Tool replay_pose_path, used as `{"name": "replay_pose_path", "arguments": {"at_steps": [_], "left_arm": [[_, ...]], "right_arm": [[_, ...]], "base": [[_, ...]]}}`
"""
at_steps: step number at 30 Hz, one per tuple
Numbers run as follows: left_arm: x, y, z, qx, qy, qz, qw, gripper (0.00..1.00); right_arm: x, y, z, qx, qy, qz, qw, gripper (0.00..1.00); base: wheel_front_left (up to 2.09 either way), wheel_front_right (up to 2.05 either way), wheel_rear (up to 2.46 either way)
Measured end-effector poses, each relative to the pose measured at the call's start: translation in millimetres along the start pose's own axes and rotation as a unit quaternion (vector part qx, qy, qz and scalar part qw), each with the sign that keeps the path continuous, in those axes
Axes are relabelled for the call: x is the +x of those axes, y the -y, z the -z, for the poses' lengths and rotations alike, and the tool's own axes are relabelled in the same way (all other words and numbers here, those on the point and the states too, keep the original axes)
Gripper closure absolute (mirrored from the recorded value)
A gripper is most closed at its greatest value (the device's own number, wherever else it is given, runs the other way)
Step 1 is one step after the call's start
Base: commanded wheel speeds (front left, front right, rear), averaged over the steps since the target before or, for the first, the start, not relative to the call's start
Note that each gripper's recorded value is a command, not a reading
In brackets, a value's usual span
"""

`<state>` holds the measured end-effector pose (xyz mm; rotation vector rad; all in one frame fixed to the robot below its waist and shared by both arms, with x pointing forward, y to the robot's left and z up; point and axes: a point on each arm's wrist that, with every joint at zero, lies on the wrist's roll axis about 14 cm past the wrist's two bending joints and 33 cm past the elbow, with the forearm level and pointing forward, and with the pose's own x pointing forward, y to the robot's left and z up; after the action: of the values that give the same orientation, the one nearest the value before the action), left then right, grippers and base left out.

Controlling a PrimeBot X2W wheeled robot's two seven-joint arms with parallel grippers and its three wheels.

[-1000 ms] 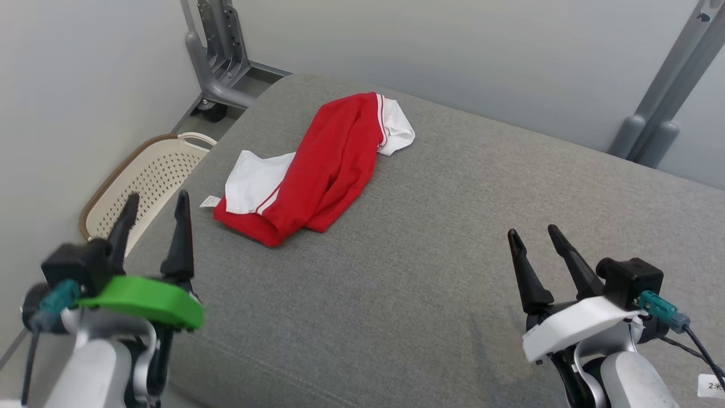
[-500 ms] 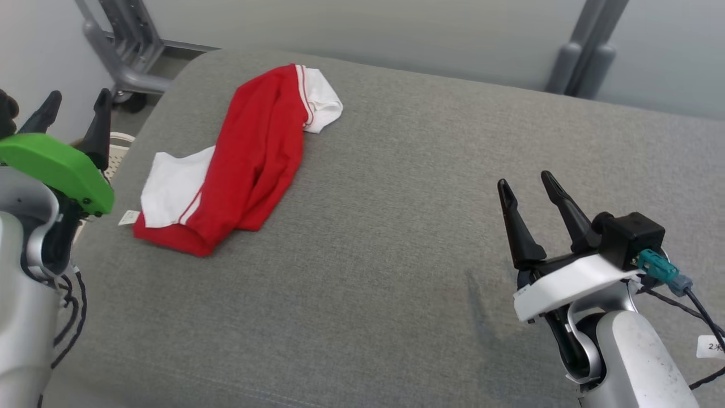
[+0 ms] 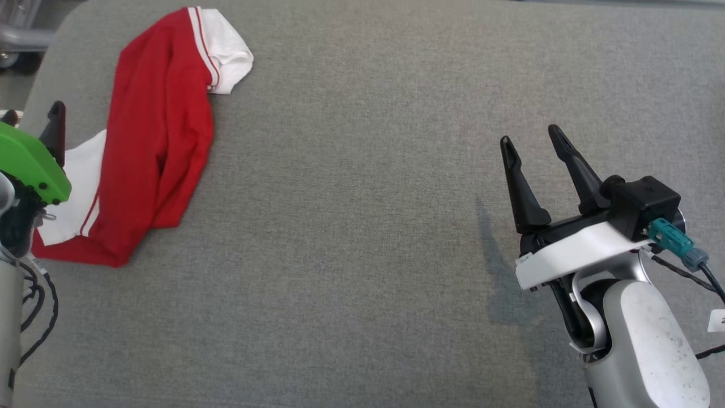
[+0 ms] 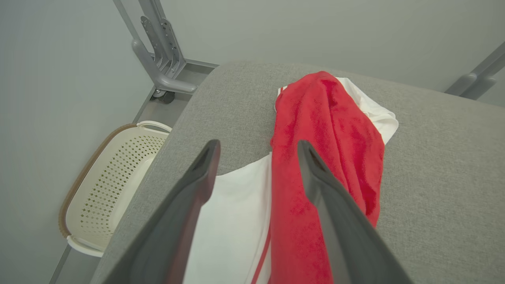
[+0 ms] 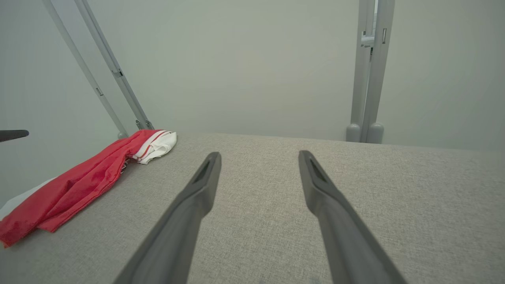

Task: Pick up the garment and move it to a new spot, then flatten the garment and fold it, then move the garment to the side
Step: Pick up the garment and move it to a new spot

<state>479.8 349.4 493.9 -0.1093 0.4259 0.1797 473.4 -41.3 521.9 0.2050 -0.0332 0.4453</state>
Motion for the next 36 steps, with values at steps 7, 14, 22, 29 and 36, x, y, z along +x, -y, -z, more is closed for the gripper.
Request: {"name": "replay_pose_path", "arguments": {"at_steps": [7,14,22,29,36], "left_arm": [[36.1,16.1,64.9,-0.004,-0.084,0.004,0.996,0.00],[52.0,14.3,105.1,-0.006,-0.132,-0.008,0.991,0.00],[52.8,13.7,131.9,-0.007,-0.180,-0.016,0.983,0.69],[54.5,6.3,120.4,0.001,-0.152,-0.030,0.988,1.00],[57.4,1.9,54.1,0.025,-0.050,-0.034,0.998,1.00]], "right_arm": [[2.0,23.9,21.6,-0.004,-0.026,0.025,0.999,0.00],[2.3,36.5,40.7,-0.002,-0.048,0.038,0.998,0.00],[2.9,38.7,43.7,-0.003,-0.052,0.039,0.998,0.00],[1.2,42.0,37.7,-0.008,-0.044,0.045,0.998,0.00],[-4.2,41.3,31.3,0.000,-0.035,0.050,0.998,0.00]], "base": [[0.00,0.00,0.00],[0.00,0.00,0.00],[0.00,0.00,0.00],[0.00,0.00,0.00],[0.00,0.00,0.00]]}}
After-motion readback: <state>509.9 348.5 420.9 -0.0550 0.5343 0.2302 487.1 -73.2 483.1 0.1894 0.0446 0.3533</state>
